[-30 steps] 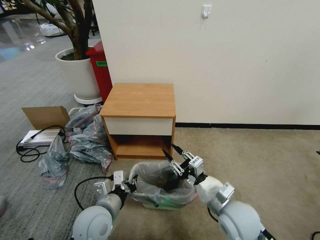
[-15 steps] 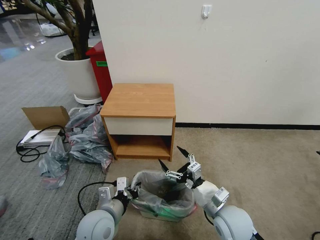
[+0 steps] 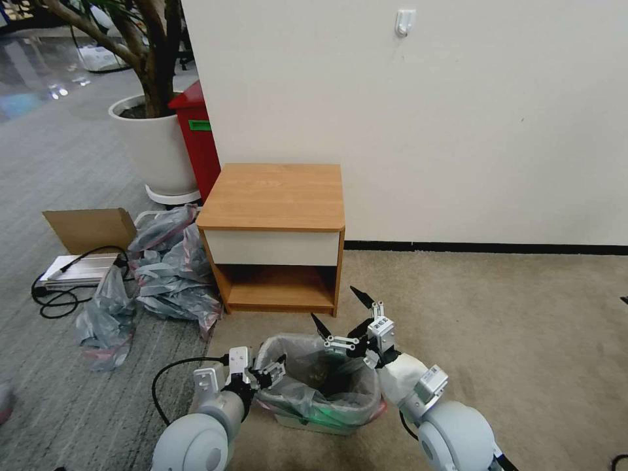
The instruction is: Pick up the garbage bag from the table and place it over the trash can.
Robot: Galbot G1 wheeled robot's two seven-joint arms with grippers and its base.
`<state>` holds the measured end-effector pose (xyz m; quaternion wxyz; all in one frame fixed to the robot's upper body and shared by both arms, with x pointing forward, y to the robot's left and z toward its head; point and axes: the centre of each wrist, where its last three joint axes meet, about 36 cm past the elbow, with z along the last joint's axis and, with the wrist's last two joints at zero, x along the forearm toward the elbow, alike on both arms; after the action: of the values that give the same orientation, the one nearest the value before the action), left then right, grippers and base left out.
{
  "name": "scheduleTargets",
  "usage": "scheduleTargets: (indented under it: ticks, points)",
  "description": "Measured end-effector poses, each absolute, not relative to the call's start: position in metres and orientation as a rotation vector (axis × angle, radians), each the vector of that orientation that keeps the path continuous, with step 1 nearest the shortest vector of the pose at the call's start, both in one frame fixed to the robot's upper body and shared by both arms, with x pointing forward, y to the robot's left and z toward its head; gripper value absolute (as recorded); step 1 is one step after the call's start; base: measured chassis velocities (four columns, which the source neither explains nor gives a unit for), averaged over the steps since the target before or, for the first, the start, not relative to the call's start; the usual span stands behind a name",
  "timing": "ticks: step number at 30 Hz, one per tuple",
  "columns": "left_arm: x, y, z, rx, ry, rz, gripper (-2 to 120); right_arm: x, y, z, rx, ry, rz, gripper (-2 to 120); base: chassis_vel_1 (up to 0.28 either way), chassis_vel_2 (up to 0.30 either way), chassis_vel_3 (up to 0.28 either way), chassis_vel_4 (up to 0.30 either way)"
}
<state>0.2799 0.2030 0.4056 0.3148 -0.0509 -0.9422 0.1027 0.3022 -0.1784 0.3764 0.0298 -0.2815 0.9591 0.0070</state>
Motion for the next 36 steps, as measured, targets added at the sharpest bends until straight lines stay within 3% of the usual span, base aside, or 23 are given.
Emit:
scheduleTargets:
  ticks: [6, 9, 12, 18, 23, 36]
  points:
    - [0.278, 0.208, 0.406, -0.098, -2.608, 0.178, 99, 0.292, -0.170, 0.376, -0.612, 3.080, 0.034, 100, 0.000, 0.000, 0.000, 0.000]
    - [0.282, 0.225, 0.401, -0.048, -2.836, 0.051, 100, 0.277, -0.162, 0.369, -0.312, 3.215, 0.014, 100, 0.000, 0.000, 0.000, 0.000]
    - [0.283, 0.244, 0.386, -0.050, -2.973, -0.005, 100, 0.266, -0.177, 0.348, -0.114, 3.227, -0.137, 100, 0.000, 0.000, 0.000, 0.000]
    - [0.273, 0.251, 0.363, -0.058, -3.008, -0.048, 94, 0.249, -0.182, 0.335, -0.032, 3.208, -0.102, 100, 0.000, 0.000, 0.000, 0.000]
    - [0.271, 0.251, 0.361, -0.094, -3.019, -0.077, 99, 0.249, -0.187, 0.332, -0.037, 3.182, -0.101, 100, 0.000, 0.000, 0.000, 0.000]
    - [0.270, 0.251, 0.360, -0.100, -3.017, -0.081, 100, 0.250, -0.188, 0.332, -0.048, 3.175, -0.100, 100, 0.000, 0.000, 0.000, 0.000]
